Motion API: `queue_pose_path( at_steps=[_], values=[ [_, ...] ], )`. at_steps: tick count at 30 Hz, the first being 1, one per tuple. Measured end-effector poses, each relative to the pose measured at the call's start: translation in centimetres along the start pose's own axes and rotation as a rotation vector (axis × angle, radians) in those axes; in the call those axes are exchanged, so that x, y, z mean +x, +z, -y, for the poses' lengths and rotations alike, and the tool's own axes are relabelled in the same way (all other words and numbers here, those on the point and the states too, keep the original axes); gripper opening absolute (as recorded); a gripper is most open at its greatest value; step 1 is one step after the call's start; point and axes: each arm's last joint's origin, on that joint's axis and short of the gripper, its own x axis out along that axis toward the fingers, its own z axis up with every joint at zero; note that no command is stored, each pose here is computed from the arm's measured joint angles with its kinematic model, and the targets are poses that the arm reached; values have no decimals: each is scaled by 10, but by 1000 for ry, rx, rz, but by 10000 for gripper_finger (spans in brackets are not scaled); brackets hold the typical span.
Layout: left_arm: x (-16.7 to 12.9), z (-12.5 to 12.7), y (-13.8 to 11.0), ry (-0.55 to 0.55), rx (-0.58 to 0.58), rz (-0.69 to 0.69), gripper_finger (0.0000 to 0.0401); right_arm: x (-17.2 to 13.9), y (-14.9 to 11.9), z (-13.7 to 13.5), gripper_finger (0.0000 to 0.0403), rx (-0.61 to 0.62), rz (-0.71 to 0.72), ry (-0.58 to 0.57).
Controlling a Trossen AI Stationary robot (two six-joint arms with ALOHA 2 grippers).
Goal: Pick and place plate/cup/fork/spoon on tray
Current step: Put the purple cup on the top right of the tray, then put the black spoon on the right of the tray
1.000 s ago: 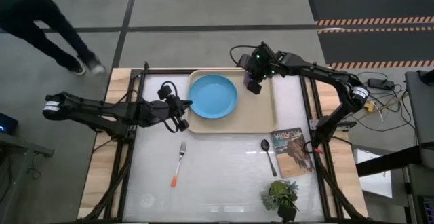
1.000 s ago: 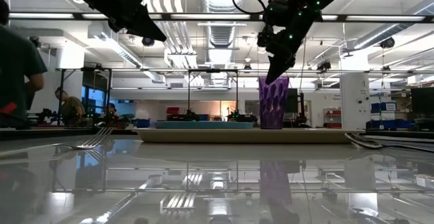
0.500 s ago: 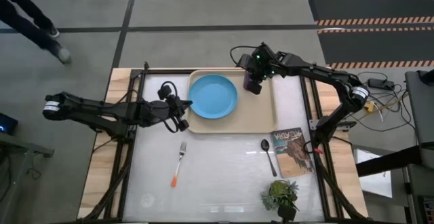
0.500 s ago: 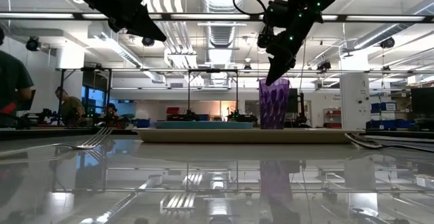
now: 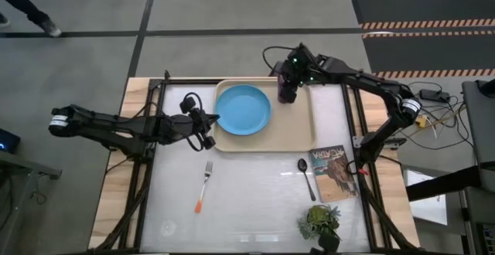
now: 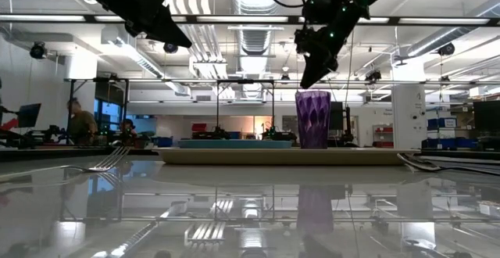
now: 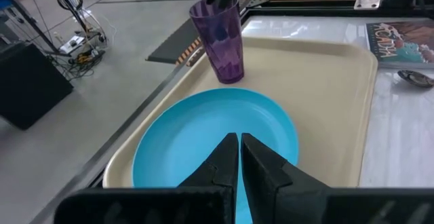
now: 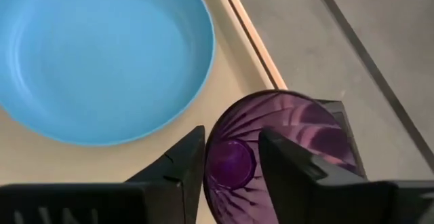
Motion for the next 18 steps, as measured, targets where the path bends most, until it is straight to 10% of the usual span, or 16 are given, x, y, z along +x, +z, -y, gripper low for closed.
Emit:
queue_pose_path(
  at_steps=[8, 18],
  values=[
    [0, 0, 0, 0, 4, 0, 1, -27, 17, -8, 137, 117, -3, 46],
    [0, 0, 0, 0, 4, 1, 1, -62, 31, -66, 123, 267, 4, 367]
  ],
)
